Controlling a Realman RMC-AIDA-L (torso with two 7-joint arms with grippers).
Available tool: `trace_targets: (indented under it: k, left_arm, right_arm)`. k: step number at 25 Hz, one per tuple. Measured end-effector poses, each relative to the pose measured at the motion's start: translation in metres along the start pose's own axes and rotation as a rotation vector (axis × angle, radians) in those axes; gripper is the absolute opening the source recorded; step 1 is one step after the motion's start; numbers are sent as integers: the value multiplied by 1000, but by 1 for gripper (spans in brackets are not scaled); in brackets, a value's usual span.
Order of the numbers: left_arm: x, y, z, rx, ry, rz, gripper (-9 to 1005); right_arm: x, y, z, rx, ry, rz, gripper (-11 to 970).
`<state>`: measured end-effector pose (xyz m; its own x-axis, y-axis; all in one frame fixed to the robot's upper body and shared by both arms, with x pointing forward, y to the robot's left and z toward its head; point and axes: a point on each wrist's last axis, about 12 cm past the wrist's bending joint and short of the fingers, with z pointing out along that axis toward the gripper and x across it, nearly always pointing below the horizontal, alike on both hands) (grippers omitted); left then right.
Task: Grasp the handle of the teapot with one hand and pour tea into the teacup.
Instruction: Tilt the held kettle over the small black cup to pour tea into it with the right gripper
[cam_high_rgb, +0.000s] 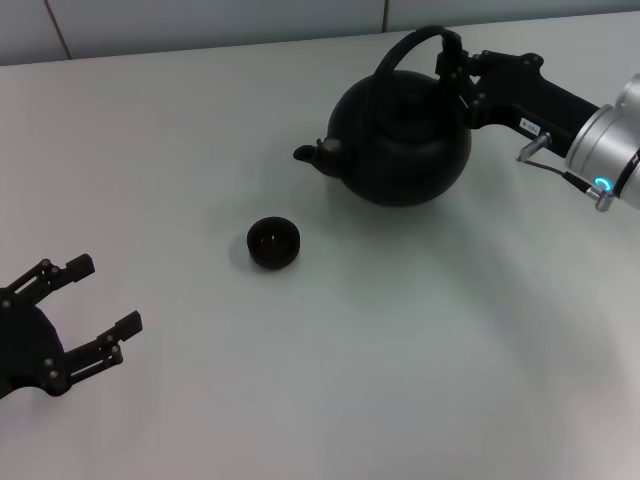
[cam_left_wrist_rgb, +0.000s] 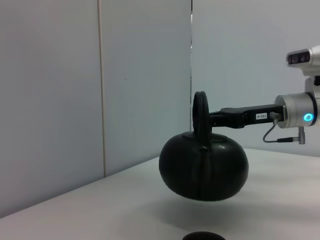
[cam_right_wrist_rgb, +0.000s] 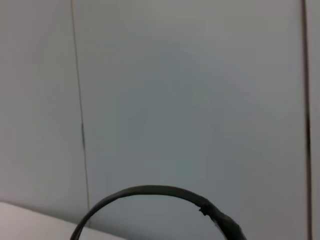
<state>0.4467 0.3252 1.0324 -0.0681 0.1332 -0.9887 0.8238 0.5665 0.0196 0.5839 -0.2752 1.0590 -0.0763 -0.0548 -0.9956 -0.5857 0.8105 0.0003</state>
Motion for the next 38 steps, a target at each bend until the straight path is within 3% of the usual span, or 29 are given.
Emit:
trace_targets:
  k: [9, 18, 38]
  left_arm:
    - [0, 0, 0, 0, 0, 1, 847]
    - [0, 0, 3, 4, -4, -5, 846]
    - [-2, 3, 7, 0, -10, 4, 846]
  right_arm:
    - [-11, -3, 11, -46, 27, -110, 82]
    - [-26, 0, 26, -138, 30, -318, 81]
    - [-40, 5, 42, -204, 16, -537, 81]
